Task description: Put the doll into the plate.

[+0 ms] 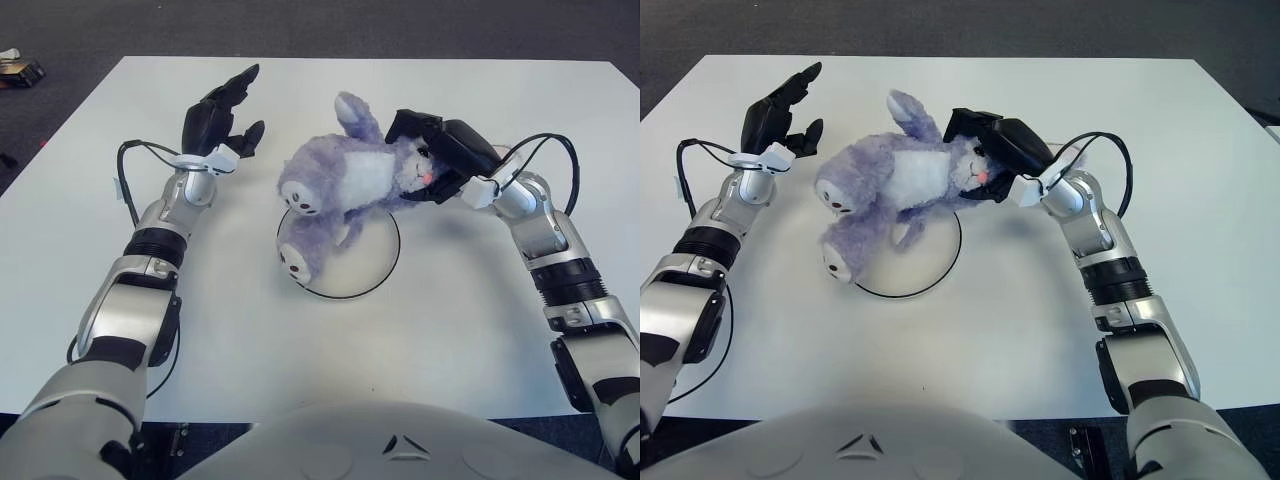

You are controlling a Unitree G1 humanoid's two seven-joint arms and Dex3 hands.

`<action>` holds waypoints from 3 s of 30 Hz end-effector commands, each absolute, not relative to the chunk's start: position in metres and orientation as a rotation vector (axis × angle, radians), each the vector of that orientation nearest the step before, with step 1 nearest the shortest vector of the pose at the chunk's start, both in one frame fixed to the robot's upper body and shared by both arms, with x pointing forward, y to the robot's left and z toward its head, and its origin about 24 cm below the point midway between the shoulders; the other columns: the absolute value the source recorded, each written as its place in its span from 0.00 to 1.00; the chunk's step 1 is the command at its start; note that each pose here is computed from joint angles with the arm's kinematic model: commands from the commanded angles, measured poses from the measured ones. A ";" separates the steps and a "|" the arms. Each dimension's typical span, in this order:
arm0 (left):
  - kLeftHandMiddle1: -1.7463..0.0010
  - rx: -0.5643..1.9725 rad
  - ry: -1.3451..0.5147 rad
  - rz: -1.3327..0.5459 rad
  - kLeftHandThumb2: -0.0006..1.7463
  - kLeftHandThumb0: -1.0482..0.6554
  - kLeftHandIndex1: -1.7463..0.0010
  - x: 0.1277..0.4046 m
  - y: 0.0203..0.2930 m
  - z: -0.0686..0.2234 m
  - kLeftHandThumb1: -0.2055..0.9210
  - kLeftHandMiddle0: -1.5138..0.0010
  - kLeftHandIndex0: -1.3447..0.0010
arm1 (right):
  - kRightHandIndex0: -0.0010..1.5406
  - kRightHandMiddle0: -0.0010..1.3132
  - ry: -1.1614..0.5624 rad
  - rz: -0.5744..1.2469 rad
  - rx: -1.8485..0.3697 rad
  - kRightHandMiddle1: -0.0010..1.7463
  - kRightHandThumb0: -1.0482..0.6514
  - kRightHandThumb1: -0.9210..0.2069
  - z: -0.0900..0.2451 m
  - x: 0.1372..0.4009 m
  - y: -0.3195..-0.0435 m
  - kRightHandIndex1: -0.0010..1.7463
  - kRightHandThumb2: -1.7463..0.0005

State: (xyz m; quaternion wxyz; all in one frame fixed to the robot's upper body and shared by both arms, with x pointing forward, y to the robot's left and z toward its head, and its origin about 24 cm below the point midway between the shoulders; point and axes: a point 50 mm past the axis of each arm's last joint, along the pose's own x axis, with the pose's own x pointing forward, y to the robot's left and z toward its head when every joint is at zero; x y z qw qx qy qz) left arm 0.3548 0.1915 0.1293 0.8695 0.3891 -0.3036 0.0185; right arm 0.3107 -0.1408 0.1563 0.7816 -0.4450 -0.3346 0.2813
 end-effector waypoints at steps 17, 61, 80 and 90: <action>0.99 0.821 -0.699 -0.005 0.54 0.15 0.98 0.355 0.178 0.137 1.00 0.61 0.61 | 0.28 0.43 -0.747 0.735 -0.880 1.00 0.85 0.34 0.157 0.312 -0.136 1.00 0.42; 1.00 0.813 -0.691 -0.039 0.54 0.17 0.99 0.355 0.171 0.138 1.00 0.61 0.60 | 0.28 0.45 -0.716 0.844 -0.866 1.00 0.85 0.34 0.154 0.307 -0.125 1.00 0.41; 1.00 0.809 -0.689 -0.042 0.53 0.18 0.99 0.354 0.168 0.137 1.00 0.61 0.60 | 0.31 0.30 -0.585 0.873 -0.799 0.24 0.25 0.02 0.160 0.303 -0.127 0.08 1.00; 1.00 0.808 -0.688 -0.040 0.53 0.18 0.99 0.354 0.167 0.137 1.00 0.61 0.60 | 0.30 0.31 -0.578 0.858 -0.795 0.15 0.25 0.03 0.165 0.303 -0.131 0.00 1.00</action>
